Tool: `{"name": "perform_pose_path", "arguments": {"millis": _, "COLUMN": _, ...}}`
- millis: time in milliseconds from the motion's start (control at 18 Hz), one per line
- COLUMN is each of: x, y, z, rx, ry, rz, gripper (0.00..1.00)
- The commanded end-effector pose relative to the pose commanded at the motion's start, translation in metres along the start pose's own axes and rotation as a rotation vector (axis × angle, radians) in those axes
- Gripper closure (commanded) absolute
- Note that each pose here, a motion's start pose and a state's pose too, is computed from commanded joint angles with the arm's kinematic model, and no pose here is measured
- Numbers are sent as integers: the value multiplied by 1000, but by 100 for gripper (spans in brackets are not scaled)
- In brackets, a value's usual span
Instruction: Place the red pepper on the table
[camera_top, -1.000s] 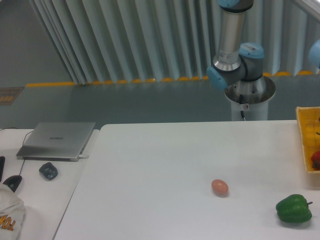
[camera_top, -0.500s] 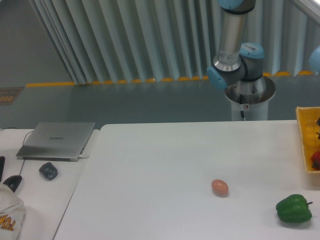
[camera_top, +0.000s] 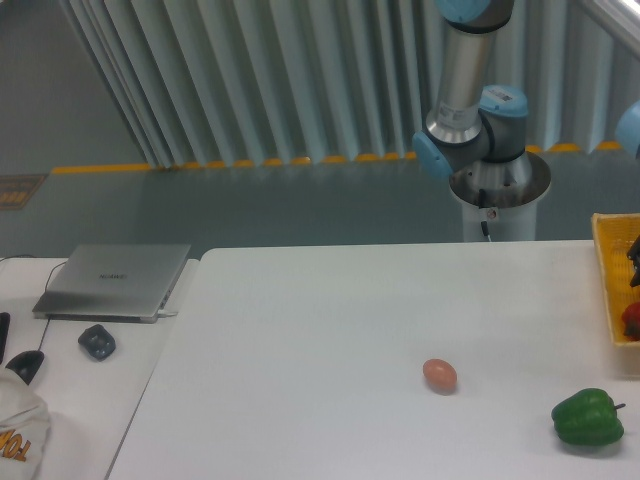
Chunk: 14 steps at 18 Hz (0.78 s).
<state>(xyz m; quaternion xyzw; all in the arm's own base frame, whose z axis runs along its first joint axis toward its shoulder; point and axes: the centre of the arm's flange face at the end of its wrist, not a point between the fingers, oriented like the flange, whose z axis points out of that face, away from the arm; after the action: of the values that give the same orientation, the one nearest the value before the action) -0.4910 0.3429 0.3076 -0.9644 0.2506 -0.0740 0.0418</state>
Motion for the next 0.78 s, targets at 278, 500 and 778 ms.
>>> {"name": "perform_pose_path", "arguments": {"millis": 278, "x": -4, "y": 1, "z": 4, "rx": 2, "ry": 6, "rz": -1, "gripper": 0}}
{"name": "perform_pose_path", "arguments": {"millis": 500, "x": -3, "y": 1, "z": 10, "rx": 4, "ry": 15, "rz": -2, "gripper": 0}}
{"name": "perform_pose_path", "arguments": {"millis": 778, "x": -2, "y": 2, "z": 12, "rx": 4, "ry": 18, "rz": -3, "gripper": 0}}
